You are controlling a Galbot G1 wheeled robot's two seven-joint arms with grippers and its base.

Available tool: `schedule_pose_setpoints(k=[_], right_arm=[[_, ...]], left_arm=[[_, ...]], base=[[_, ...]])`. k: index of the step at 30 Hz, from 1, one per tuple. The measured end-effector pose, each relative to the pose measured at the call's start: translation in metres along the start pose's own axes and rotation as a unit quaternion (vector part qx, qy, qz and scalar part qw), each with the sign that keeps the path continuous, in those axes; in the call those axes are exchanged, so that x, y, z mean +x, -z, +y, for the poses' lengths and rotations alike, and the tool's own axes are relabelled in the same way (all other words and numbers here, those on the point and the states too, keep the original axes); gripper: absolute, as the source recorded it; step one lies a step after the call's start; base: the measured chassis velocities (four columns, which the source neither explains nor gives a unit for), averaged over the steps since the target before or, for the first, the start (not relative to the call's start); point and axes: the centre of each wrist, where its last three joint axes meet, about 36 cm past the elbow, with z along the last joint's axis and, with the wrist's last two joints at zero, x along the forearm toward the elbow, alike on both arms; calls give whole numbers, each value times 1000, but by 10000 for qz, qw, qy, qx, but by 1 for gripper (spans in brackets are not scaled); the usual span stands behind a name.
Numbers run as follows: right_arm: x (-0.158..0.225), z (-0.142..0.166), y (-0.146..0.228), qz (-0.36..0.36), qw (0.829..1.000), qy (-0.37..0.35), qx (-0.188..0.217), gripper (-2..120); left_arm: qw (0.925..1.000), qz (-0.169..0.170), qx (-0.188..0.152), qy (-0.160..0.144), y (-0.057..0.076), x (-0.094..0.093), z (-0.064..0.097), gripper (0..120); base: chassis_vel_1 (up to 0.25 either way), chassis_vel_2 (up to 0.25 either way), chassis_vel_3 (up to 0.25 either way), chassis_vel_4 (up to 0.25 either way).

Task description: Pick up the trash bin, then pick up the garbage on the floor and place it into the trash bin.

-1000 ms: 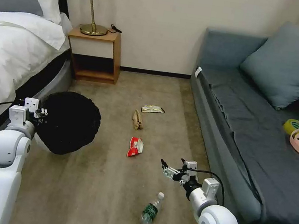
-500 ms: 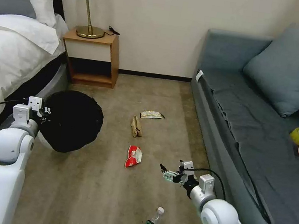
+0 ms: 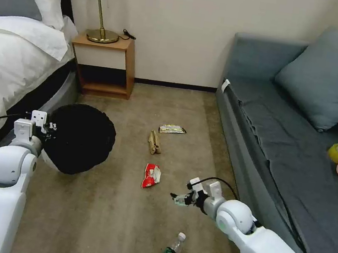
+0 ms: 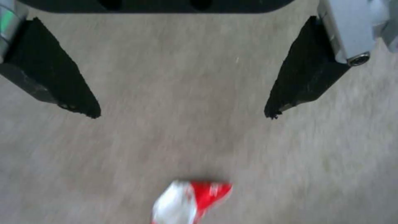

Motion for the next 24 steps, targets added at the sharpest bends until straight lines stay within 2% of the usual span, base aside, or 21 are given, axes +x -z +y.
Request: schedule_pose_setpoints(k=[2,5,6,8,9,10,13,15,20,22,24], right_arm=[[-2,0,1,122,9999,-2,-96,100],[-6,8,-1,419,9961,-270,-724,100],[-6,8,-1,419,9961,-270,-724,100],[-2,16,0,690,9885,-383,-1287,100],[0,19,2,756,9859,-391,-1442,100],[10,27,6,916,9786,-385,-1799,100],[21,34,11,1069,9703,-372,-2137,100],[38,44,13,1395,9569,-318,-2527,100],[53,66,2,1825,9452,-246,-2695,100],[49,68,-2,1888,9435,-247,-2714,100],[29,68,-12,2015,9389,-389,-2764,100]], left_arm=[[10000,0,-2,-3,-1,0,1,4],[10000,30,0,-5,-4,1,2,4],[10000,30,0,-5,-4,1,2,4],[10000,56,10,-15,-6,2,5,4],[10000,55,17,-14,-6,3,6,4],[10000,24,36,-4,-5,6,9,4],[10000,-33,43,27,-3,12,12,4],[9999,-107,45,48,-4,21,14,4],[9997,-165,47,150,-15,31,22,4],[9997,-177,62,159,-18,31,23,4],[9997,-171,103,143,-24,30,25,4]], base=[[0,0,0,0],[0,0,0,0],[0,0,0,0],[0,0,0,0],[0,0,0,0],[0,0,0,0],[0,0,0,0],[0,0,0,0],[0,0,0,0],[0,0,0,0],[0,0,0,0]])
